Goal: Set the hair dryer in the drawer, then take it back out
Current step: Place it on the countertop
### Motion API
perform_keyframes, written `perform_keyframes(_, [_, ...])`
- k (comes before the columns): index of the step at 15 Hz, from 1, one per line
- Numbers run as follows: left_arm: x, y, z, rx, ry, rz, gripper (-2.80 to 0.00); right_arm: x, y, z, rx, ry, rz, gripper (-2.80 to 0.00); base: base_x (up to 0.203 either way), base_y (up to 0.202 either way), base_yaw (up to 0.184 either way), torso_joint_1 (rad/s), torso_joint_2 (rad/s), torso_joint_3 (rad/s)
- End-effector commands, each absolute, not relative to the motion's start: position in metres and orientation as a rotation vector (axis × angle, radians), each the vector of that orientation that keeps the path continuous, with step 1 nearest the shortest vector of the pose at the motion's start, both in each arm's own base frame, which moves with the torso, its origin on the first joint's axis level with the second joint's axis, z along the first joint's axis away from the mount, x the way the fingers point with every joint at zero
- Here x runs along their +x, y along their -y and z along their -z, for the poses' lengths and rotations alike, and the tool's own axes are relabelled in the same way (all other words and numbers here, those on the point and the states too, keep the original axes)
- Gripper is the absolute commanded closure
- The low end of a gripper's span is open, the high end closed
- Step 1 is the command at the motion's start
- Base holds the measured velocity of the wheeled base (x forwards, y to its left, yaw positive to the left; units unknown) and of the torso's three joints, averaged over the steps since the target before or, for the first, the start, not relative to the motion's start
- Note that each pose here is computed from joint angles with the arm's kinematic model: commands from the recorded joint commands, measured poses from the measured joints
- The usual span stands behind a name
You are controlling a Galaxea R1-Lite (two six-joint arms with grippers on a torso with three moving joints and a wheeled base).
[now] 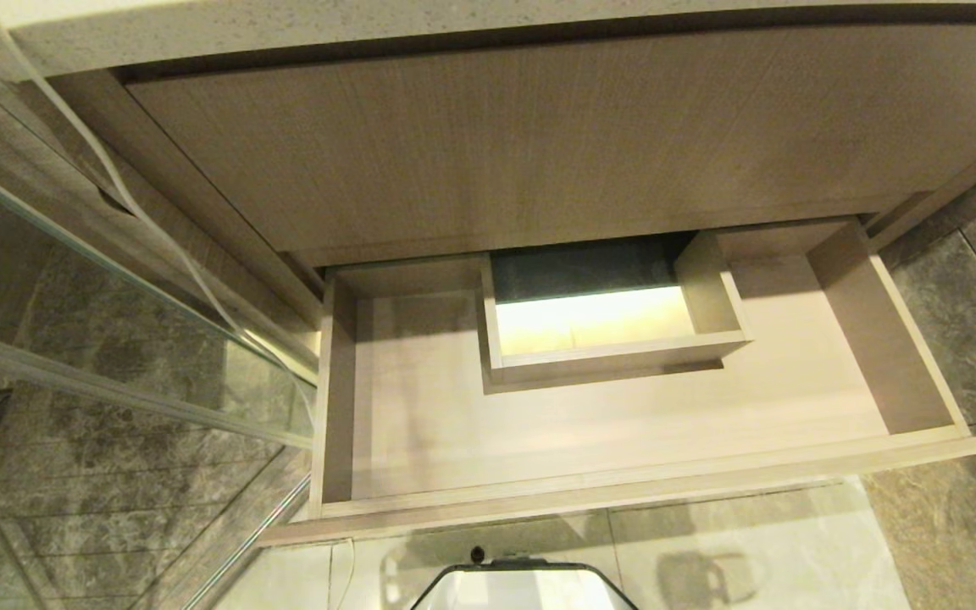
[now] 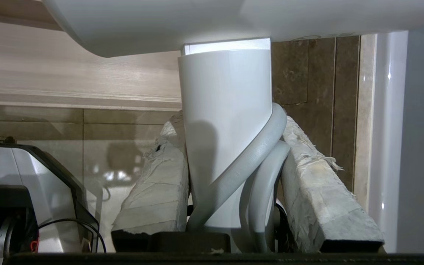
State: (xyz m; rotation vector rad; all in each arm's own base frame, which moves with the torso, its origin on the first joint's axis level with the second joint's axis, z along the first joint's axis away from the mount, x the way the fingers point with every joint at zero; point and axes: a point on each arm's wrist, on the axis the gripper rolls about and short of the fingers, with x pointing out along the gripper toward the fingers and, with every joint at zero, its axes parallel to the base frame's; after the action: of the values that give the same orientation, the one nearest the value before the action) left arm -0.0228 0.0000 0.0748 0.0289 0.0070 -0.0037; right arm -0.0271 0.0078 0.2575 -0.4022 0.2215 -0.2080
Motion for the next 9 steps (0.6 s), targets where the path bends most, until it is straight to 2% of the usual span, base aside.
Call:
perform_keyframes(1, [-0.0228,0.0000,-0.0748,0.029,-0.006,0.003,0.00,-0.0266,-0.0077,-0.2577,-0.404,-0.225,0.205,0.00,0.000,0.000,0.000,0.422,-0.46,-0.240])
perform_keyframes(9, [-0.0227,0.0000,-0.0744,0.029,-0.008,0.003,0.00,-0.0270,-0.0078,-0.2582,-0.406,-0.215,0.207,0.00,0.000,0.000,0.000,0.306,-0.53,-0.250])
